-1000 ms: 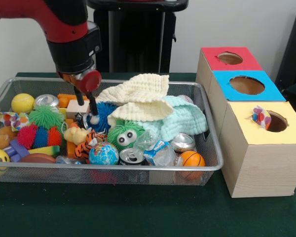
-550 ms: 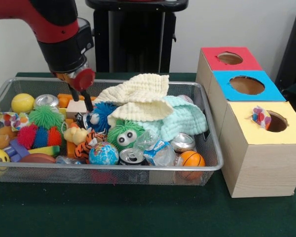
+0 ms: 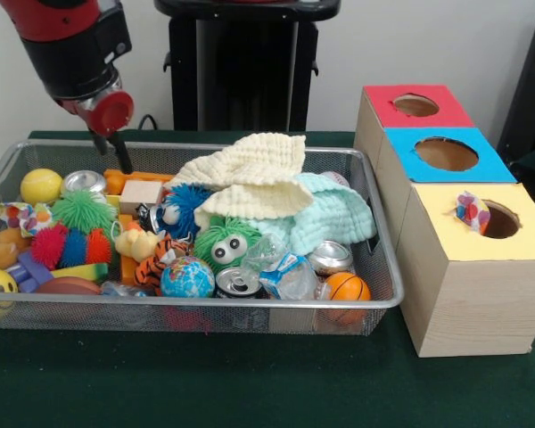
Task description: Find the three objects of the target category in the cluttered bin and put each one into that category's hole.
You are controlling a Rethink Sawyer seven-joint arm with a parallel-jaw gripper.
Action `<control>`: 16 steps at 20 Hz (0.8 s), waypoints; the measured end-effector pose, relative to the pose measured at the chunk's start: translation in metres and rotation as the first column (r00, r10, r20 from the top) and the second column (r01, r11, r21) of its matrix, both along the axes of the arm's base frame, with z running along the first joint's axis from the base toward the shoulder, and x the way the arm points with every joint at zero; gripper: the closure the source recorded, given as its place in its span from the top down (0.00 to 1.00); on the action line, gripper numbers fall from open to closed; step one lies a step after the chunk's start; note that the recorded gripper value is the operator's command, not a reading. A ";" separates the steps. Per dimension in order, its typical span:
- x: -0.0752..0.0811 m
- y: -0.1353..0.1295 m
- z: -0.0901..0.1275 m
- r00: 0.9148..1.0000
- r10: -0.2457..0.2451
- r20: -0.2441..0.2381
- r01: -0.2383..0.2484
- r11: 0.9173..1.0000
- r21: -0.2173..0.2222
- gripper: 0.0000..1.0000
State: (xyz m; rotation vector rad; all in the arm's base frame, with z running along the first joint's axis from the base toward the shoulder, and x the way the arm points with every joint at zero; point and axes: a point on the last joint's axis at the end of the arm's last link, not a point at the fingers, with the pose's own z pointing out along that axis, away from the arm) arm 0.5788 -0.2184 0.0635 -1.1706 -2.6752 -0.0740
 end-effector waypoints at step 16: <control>0.010 -0.029 -0.001 0.998 0.041 0.046 -0.036 0.995 -0.090 1.00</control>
